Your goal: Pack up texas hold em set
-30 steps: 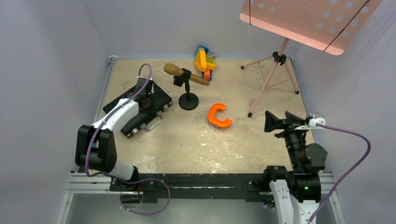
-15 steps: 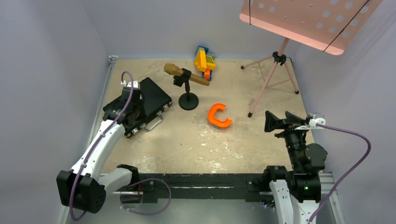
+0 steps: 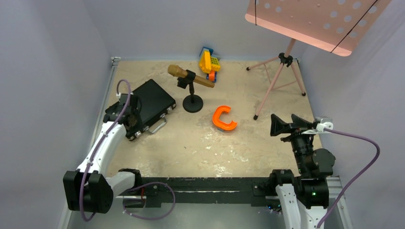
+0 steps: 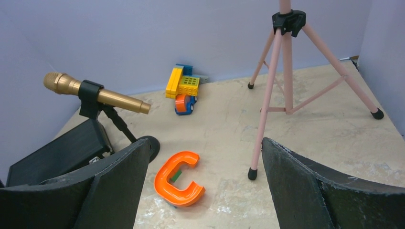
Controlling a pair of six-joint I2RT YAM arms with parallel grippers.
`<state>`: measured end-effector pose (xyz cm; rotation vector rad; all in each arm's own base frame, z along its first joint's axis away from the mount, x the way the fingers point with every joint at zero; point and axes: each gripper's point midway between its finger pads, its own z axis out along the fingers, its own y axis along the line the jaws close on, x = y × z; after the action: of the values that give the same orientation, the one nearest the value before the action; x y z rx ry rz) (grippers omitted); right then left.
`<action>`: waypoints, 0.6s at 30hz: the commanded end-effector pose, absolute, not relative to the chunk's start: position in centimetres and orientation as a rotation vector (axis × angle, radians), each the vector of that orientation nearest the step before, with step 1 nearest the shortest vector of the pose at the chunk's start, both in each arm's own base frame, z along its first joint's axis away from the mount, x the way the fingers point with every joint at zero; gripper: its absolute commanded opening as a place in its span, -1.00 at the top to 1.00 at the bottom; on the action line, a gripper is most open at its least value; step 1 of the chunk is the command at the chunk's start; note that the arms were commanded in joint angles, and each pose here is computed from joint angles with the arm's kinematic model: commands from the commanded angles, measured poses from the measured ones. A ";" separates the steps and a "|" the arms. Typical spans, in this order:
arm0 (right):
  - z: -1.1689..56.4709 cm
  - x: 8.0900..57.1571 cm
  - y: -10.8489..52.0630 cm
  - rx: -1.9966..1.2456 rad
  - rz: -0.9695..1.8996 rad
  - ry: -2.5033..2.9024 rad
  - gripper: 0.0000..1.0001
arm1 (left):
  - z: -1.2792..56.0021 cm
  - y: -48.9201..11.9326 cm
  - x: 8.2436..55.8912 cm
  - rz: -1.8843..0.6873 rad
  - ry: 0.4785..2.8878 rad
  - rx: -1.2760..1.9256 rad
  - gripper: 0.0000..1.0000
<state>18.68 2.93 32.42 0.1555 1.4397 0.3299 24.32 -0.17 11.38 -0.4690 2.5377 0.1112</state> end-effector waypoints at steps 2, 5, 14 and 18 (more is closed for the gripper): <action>33.1 18.5 3.2 0.150 0.349 1.407 -0.82 | 10.8 0.2 24.5 0.073 2.561 -0.517 0.67; 33.1 18.5 3.1 0.152 0.348 1.406 -0.82 | 9.8 -0.2 24.2 0.054 2.603 -0.531 0.68; 33.2 18.4 3.1 0.155 0.347 1.404 -0.82 | 8.1 -0.7 23.4 0.047 2.675 -0.573 0.72; 33.2 18.4 3.1 0.154 0.348 1.403 -0.82 | 7.3 -1.0 23.0 0.033 2.714 -0.585 0.76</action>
<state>18.57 3.30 32.50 0.1414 1.4381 0.3465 23.44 -0.64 8.02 -0.5435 2.6850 0.0599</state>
